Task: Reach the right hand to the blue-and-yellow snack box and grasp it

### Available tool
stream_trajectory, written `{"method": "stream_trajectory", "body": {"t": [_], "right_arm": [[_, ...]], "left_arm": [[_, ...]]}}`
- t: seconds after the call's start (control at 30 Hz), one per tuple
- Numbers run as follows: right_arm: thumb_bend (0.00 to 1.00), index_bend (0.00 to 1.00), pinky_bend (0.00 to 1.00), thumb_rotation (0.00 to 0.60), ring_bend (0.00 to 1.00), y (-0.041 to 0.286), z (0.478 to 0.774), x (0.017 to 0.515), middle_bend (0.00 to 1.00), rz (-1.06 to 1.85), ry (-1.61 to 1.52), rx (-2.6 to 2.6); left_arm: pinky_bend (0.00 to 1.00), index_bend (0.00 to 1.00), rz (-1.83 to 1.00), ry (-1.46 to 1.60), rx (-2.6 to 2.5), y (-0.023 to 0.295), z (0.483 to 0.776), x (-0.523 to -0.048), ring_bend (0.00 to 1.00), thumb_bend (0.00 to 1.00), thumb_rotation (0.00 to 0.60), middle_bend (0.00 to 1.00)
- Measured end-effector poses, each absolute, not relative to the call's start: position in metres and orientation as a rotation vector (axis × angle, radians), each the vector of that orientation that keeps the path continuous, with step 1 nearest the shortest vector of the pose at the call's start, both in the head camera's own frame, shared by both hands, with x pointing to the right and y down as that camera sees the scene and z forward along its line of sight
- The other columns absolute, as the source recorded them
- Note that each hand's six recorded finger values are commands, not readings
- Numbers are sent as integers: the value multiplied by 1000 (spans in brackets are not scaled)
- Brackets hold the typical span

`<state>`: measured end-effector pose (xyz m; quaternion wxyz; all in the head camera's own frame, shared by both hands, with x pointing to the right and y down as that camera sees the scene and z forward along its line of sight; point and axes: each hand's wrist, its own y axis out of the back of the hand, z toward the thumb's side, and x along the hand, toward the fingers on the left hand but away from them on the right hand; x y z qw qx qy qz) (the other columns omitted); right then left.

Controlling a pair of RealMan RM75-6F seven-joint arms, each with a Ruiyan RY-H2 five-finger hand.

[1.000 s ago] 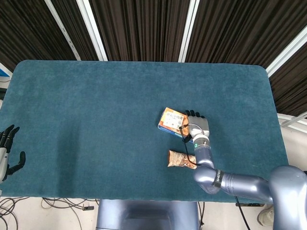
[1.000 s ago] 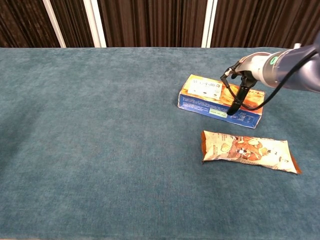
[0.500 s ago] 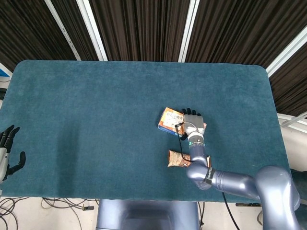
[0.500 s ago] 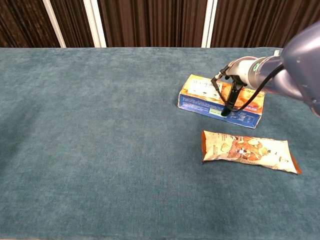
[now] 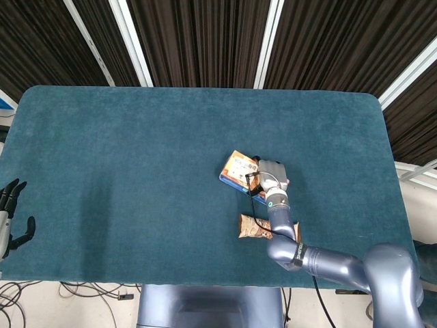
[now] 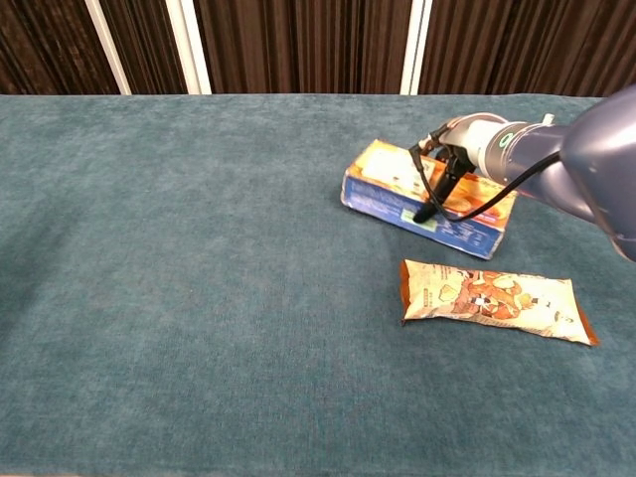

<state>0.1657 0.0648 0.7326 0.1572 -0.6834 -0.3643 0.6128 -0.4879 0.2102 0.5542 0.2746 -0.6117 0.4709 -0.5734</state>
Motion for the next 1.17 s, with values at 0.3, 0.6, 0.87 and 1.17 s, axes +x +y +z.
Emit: {"method": "stream_trajectory", "body": {"t": [0.3,0.6,0.87,1.17], "right_arm": [[75,340,299,600,509,57,716,178,450,1561,-1201,-2053],[76,340,299,600,508,54,667,185,450,1377,-1249,-2180],[75,340,299,600,497,58,596,206,450,1181,-1244,-2246],[60,340,299,600,491,70,541,225,450,1053,-1245,-2245]], "left_arm": [[8,38,-1543,1263,-1642,211,555,-488,7,526,600,0],[8,38,-1546,1259,-1636,210,555,-486,7,527,600,0],[8,38,-1546,1253,-1631,211,555,-484,7,526,600,0],[8,38,-1546,1253,-1621,212,554,-483,7,527,600,0]]}}
